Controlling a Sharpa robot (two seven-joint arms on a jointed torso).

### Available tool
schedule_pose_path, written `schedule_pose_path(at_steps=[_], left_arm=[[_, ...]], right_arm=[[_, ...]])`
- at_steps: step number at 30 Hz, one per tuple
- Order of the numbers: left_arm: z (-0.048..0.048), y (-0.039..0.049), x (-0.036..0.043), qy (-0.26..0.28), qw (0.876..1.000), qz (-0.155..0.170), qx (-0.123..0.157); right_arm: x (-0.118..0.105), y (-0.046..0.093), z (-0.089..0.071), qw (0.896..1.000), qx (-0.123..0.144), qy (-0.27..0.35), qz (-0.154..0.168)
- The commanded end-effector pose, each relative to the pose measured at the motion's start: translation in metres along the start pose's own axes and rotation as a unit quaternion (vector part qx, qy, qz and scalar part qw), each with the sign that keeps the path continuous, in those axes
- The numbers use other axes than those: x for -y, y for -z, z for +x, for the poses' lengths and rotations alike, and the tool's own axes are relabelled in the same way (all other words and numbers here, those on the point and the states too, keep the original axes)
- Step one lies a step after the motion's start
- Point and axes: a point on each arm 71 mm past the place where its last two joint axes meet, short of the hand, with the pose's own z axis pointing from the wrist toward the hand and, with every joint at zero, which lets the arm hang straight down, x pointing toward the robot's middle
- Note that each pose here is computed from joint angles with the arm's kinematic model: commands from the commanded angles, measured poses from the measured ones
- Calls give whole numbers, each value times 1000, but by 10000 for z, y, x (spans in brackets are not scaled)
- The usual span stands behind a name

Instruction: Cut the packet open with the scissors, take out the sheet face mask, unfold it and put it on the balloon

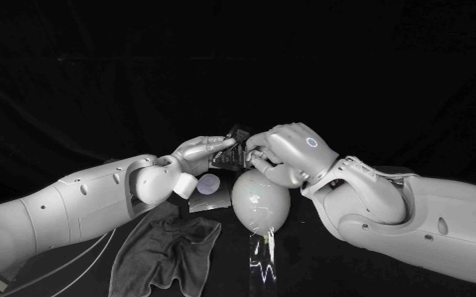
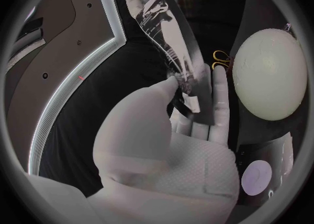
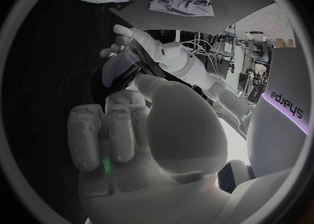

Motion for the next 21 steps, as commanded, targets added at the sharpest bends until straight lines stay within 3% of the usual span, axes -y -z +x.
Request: schedule_pose_path(at_steps=[1,10,21], left_arm=[[11,0,25,12,1000,11,-12],[-105,38,15,-5,999,15,38],[-253,208,-68,-4,997,12,73]], right_arm=[[-9,0,-5,1000,0,5,-5],[-34,-3,-6,1000,1,1,-10],[-75,-59,52,1000,-14,-10,-16]])
